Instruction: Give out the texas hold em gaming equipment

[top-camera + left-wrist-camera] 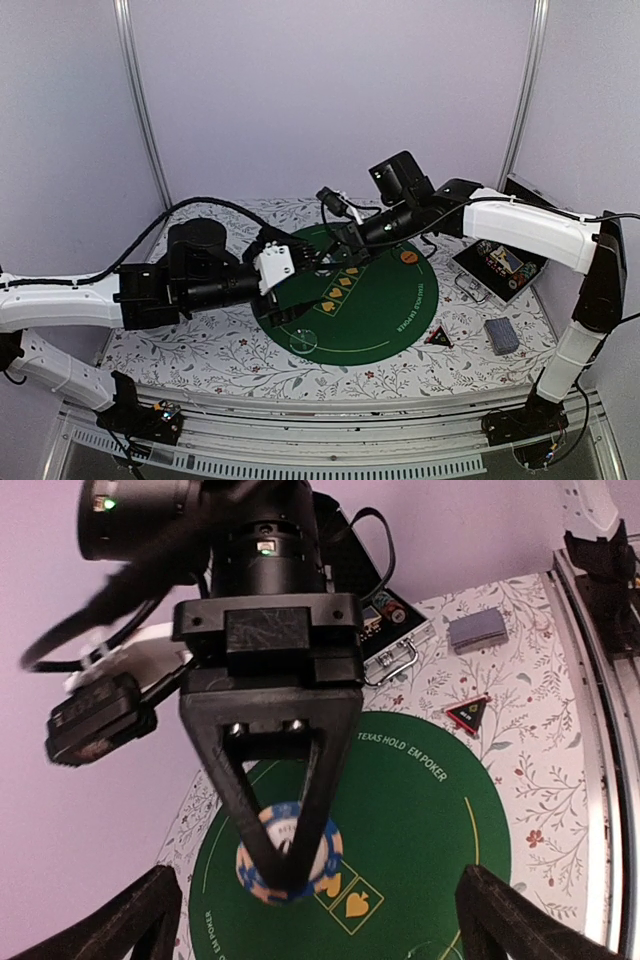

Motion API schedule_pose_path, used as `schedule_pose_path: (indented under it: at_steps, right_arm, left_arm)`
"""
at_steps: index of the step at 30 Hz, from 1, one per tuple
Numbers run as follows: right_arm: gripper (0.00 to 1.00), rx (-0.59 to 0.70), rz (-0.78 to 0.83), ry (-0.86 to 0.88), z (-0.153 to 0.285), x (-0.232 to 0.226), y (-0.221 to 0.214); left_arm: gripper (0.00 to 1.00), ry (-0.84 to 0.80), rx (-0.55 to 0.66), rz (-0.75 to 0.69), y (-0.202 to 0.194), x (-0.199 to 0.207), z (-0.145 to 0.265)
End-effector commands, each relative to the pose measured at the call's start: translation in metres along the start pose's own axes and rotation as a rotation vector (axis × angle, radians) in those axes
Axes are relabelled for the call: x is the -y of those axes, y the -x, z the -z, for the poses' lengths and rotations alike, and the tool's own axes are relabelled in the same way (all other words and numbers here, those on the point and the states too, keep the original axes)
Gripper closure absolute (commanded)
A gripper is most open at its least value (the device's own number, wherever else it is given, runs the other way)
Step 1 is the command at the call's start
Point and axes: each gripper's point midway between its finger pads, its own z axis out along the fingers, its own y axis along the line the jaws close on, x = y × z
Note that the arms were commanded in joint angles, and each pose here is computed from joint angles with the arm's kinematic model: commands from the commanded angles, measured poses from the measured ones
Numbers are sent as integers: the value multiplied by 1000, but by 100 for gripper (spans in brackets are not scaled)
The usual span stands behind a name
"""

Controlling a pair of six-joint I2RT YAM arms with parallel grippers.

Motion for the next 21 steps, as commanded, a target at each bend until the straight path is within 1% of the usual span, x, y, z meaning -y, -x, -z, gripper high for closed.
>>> schedule_pose_path:
  at_steps: [1, 6, 10, 12, 14, 16, 20, 21]
  right_arm:
    - [98, 36, 73, 139, -1, -61, 0]
    - [98, 52, 82, 155, 2, -74, -11]
    - [98, 83, 80, 152, 8, -79, -14]
    - [98, 96, 83, 155, 10, -82, -14]
    - [98, 103, 79, 162, 11, -82, -14]
    - [98, 108, 79, 167, 10, -83, -13]
    - [98, 107, 77, 164, 7, -81, -11]
    - [98, 108, 76, 160, 7, -80, -11]
  left_arm:
    - [4, 38, -34, -35, 7, 8, -12]
    - [23, 72, -35, 40, 11, 1, -9]
    - [33, 81, -50, 83, 12, -2, -8]
    - [32, 73, -49, 89, 13, 2, -9]
    - [26, 68, -53, 83, 13, 7, -10]
    - [26, 85, -64, 75, 12, 7, -10]
    - [35, 121, -50, 62, 14, 2, -8]
    - [38, 126, -41, 58, 15, 1, -8]
